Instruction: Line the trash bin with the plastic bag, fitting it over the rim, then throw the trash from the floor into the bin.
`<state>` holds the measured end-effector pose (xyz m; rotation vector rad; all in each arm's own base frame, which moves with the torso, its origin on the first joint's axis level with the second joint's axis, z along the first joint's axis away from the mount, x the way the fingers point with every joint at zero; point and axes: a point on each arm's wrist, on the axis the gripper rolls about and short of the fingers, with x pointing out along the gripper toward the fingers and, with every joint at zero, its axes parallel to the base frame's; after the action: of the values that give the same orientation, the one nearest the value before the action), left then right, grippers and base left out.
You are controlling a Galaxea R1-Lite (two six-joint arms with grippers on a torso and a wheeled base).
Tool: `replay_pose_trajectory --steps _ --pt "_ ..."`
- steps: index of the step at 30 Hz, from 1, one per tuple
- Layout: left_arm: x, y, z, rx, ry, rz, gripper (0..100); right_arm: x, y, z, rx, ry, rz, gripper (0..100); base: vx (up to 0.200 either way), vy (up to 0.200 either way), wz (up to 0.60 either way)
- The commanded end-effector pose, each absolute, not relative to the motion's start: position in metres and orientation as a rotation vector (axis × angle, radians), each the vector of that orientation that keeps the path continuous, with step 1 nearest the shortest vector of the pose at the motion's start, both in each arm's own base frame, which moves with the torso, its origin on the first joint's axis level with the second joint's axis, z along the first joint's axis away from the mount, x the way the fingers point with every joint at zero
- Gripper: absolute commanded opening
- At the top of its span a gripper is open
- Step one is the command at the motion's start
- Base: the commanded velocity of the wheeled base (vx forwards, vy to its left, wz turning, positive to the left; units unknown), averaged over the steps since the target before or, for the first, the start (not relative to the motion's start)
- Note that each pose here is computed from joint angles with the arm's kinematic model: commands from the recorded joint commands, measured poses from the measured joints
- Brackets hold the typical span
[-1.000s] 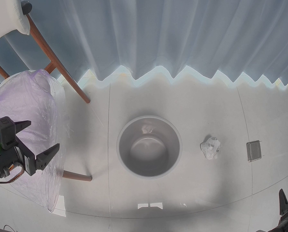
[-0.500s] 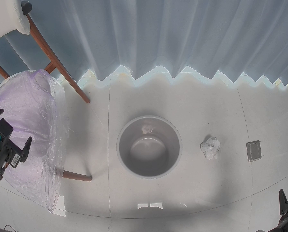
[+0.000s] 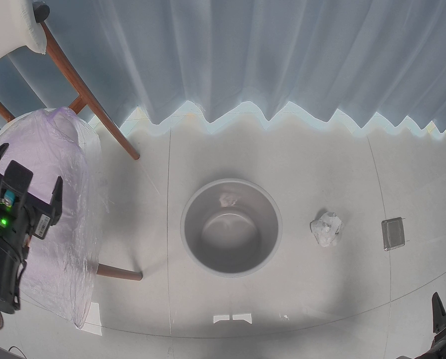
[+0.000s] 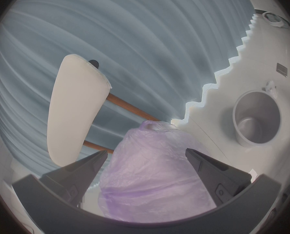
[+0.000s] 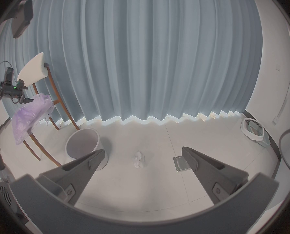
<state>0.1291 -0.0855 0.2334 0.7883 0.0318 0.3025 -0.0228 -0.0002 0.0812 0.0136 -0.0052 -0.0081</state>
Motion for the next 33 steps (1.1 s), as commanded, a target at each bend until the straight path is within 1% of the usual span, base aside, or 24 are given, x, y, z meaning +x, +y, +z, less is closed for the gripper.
replay_pose_trajectory --steps 1,4,8,17,21,28,33 --pt "0.143 -0.139 0.195 0.861 0.113 0.278 100 -0.023 0.0 0.076 0.014 -0.005 -0.008 100 0.0 0.0 0.0" --pt "0.152 -0.15 0.188 0.874 0.122 0.284 100 -0.023 0.0 0.076 0.014 -0.005 -0.008 100 0.0 0.0 0.0" --pt "0.16 -0.156 0.179 0.896 0.142 0.291 100 -0.023 0.0 0.076 0.014 -0.005 -0.008 100 0.0 0.0 0.0" --pt "0.19 -0.148 0.159 0.946 0.231 0.382 100 -0.023 0.0 0.076 0.014 -0.005 -0.008 100 0.0 0.0 0.0" --pt "0.196 -0.148 0.152 0.966 0.255 0.39 100 -0.023 0.0 0.076 0.014 -0.005 -0.008 100 0.0 0.0 0.0" --pt "0.21 -0.161 0.133 0.992 0.269 0.381 100 -0.023 0.0 0.076 0.014 -0.005 -0.008 100 0.0 0.0 0.0" --pt "0.221 -0.158 0.124 1.035 0.285 0.417 100 -0.023 0.0 0.076 0.014 -0.005 -0.008 100 0.0 0.0 0.0"
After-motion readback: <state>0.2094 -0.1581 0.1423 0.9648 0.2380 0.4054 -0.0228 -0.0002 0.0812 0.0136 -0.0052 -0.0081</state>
